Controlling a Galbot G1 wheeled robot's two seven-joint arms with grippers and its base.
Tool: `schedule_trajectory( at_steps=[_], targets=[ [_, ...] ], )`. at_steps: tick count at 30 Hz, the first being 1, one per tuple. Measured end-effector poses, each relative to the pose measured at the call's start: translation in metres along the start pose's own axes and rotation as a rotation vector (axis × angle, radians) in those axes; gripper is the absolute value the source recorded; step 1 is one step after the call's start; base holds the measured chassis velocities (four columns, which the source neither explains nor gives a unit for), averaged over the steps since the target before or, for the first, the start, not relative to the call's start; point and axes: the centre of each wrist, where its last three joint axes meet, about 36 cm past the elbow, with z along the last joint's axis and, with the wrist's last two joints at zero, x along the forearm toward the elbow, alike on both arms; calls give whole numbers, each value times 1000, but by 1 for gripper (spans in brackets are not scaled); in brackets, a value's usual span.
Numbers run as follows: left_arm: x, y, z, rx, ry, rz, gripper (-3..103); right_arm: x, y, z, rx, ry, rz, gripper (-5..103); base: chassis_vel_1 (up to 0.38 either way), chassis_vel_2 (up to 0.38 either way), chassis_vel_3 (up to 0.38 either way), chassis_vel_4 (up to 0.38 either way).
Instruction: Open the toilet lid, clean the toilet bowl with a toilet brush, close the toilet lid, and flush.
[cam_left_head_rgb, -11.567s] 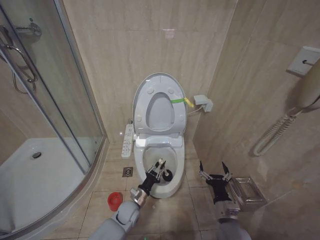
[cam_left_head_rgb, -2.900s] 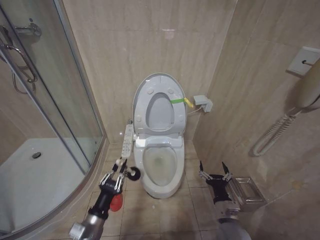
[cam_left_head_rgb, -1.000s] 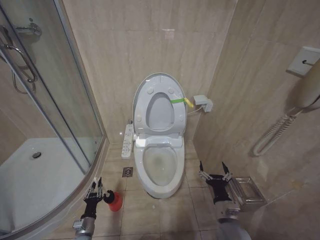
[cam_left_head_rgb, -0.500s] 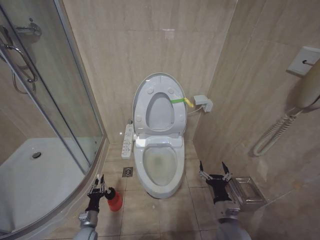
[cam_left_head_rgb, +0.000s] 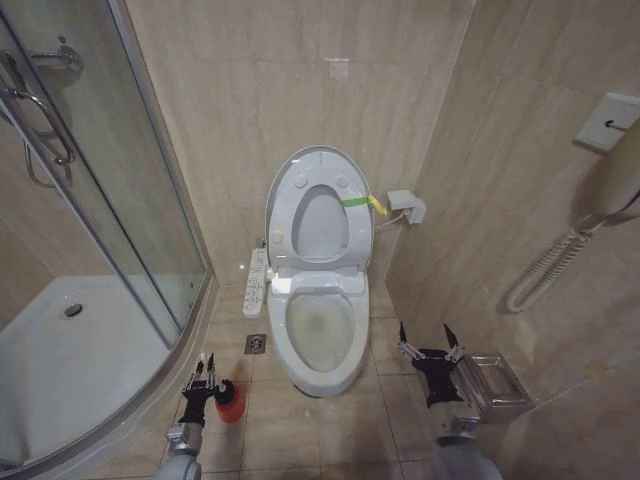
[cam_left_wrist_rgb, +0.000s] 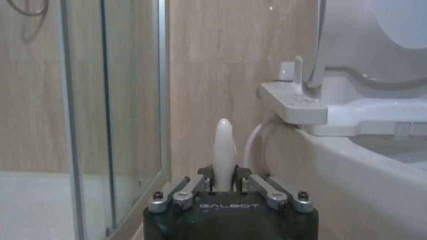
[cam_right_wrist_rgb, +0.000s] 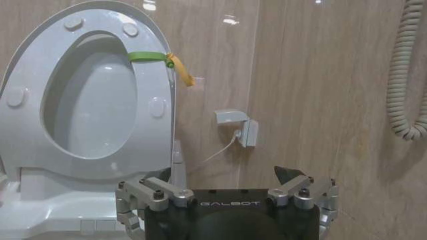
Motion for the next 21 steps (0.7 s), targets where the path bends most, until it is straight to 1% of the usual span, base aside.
schedule_trajectory(
  at_steps=[7, 10, 21],
  targets=[
    [-1, -10, 7, 12, 15, 18, 21, 0, 0, 0, 0, 0, 0, 100, 0, 0, 0, 0],
    [1, -11, 11, 12, 26, 23, 21, 0, 0, 0, 0, 0, 0, 100, 0, 0, 0, 0],
    [11, -6, 28, -4, 87, 23, 21, 0, 0, 0, 0, 0, 0, 100, 0, 0, 0, 0]
  ],
)
